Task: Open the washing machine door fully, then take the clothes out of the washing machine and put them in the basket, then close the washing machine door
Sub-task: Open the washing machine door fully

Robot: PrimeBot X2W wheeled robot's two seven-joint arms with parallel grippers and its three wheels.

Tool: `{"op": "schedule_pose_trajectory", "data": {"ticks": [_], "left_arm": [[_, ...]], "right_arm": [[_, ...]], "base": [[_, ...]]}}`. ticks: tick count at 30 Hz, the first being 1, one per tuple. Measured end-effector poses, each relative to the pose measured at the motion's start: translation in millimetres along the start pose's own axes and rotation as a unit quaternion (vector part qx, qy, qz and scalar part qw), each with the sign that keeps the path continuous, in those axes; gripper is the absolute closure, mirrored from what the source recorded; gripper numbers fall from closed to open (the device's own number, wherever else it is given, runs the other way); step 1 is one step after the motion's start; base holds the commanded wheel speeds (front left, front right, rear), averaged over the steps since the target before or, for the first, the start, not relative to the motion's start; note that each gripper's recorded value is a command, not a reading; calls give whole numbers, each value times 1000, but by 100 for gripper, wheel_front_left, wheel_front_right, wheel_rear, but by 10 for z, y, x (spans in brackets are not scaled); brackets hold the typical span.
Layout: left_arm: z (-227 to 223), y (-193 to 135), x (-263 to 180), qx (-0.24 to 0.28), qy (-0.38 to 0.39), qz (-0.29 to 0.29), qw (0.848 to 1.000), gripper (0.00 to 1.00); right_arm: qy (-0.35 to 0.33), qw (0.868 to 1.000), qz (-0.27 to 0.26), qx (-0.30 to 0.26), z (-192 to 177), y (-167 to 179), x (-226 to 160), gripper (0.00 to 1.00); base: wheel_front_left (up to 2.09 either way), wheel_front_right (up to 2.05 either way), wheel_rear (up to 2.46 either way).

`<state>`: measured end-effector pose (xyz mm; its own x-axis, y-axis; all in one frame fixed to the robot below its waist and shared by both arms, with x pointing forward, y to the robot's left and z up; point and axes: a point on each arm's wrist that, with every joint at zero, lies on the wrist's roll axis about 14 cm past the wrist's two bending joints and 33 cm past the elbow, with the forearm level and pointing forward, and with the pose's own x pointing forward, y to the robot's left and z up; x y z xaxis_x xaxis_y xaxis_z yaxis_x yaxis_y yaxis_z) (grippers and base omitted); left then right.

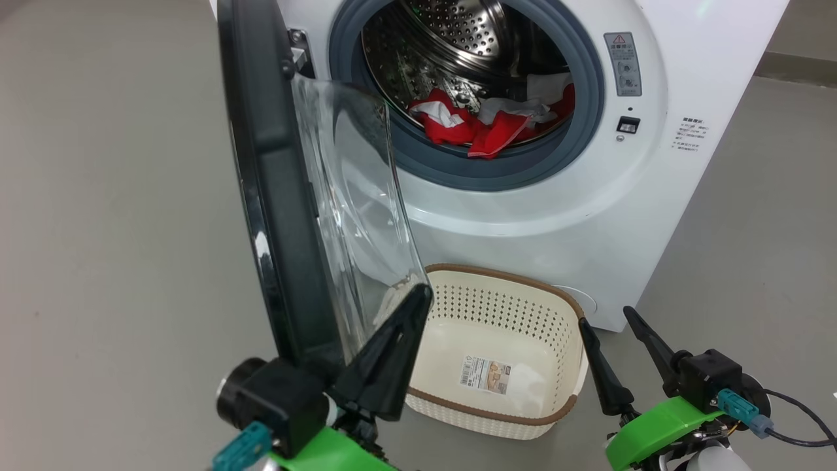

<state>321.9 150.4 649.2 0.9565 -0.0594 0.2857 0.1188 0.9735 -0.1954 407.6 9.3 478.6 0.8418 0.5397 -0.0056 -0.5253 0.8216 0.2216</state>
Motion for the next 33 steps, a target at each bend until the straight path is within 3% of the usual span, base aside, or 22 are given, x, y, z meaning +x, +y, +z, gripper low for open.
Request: {"op": "schedule_pose_trajectory", "data": {"ticks": [10, 33], "left_arm": [[-650, 225, -141, -17, 134, 56, 989, 100], [-732, 1004, -560, 19, 166, 206, 964, 100]], "right_arm": [[-3, 1000, 1, 2, 12, -10, 50, 0], [11, 1000, 27, 4, -81, 155, 144, 0]], "base": [[0, 0, 0], [0, 0, 0]]}}
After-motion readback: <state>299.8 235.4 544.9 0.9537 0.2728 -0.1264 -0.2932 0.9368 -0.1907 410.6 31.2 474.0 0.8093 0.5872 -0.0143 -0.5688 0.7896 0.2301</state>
